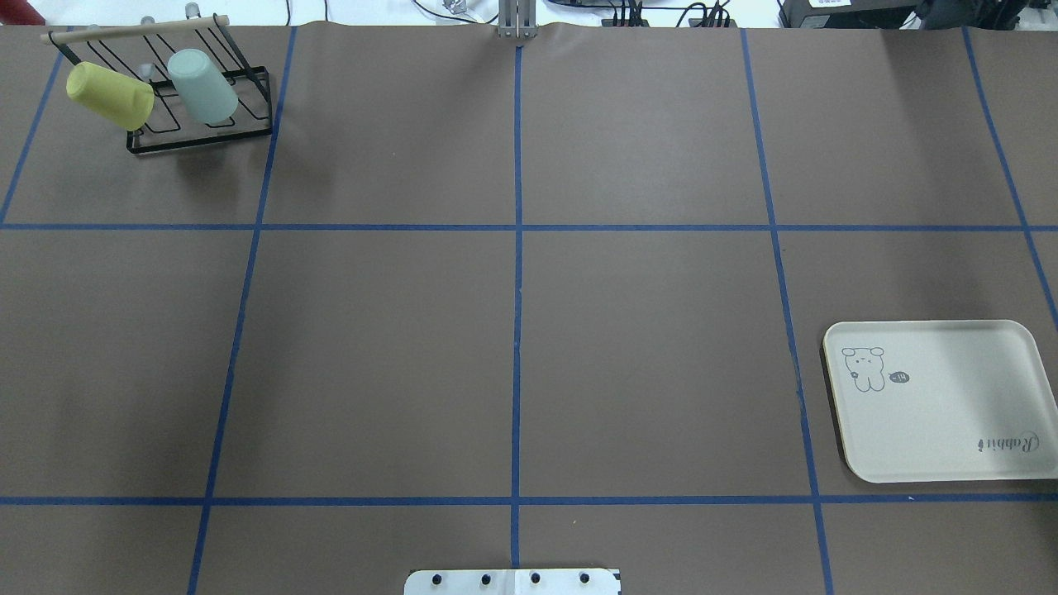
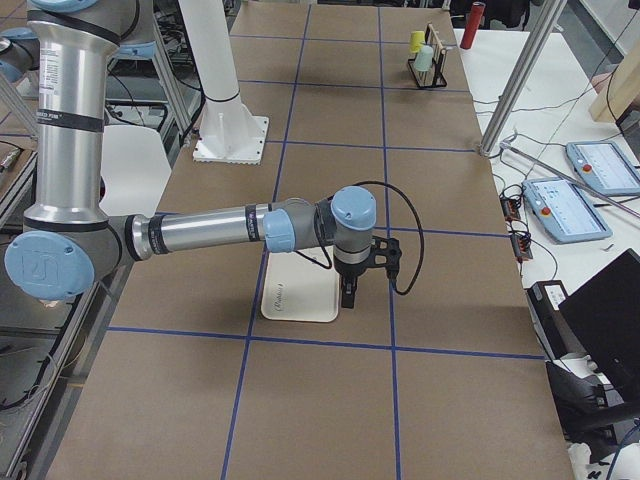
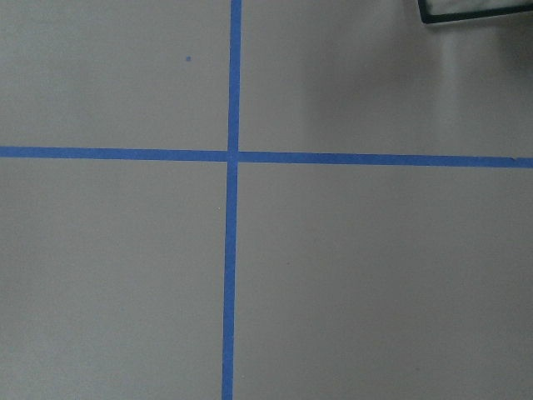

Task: Left arm grabs green cup and hands to right arm on tray

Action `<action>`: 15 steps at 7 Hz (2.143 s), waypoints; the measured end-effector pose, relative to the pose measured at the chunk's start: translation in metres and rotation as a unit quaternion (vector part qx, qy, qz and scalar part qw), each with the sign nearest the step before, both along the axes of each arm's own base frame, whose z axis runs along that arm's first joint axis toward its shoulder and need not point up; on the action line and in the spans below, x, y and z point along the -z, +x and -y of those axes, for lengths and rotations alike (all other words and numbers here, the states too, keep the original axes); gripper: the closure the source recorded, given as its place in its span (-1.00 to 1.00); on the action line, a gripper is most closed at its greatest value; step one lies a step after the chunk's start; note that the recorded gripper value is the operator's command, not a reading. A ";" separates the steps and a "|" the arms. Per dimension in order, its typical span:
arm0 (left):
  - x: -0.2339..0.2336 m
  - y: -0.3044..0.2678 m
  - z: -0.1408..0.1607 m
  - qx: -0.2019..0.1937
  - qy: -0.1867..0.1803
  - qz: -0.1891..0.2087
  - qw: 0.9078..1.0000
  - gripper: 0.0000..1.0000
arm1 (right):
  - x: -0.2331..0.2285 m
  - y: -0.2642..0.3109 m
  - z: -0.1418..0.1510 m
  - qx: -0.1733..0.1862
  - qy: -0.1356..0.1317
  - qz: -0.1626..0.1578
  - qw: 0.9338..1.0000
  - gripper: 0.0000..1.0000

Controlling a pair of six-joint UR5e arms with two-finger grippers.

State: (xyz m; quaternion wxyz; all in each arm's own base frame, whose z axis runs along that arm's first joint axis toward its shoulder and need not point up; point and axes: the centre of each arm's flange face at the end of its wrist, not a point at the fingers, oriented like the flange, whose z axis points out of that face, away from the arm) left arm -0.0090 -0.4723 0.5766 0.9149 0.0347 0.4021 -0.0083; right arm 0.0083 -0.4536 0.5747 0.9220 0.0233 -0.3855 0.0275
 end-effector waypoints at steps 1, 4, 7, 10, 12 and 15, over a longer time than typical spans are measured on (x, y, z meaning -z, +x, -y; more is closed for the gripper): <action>0.006 0.006 0.003 -0.006 0.006 -0.001 1.000 -1.00 | 0.001 -0.001 -0.001 0.000 0.009 0.003 1.000 -0.99; 0.013 0.019 0.006 -0.019 0.016 -0.006 1.000 -1.00 | 0.002 -0.004 0.000 0.003 0.022 0.005 1.000 -0.99; 0.077 0.079 0.048 -0.008 0.019 -0.029 0.999 -1.00 | 0.003 -0.023 0.002 0.023 0.035 0.003 0.999 -0.99; 0.160 0.195 0.113 -0.002 0.010 0.021 1.000 -1.00 | 0.007 -0.036 0.006 0.037 0.045 0.004 0.998 -0.99; 0.193 0.240 0.158 -0.008 -0.002 0.036 0.999 -1.00 | 0.008 -0.038 0.007 0.038 0.046 0.004 0.998 -0.99; 0.201 0.273 0.214 -0.014 -0.019 0.049 0.999 -0.98 | 0.008 -0.039 0.007 0.039 0.047 0.003 0.998 -0.99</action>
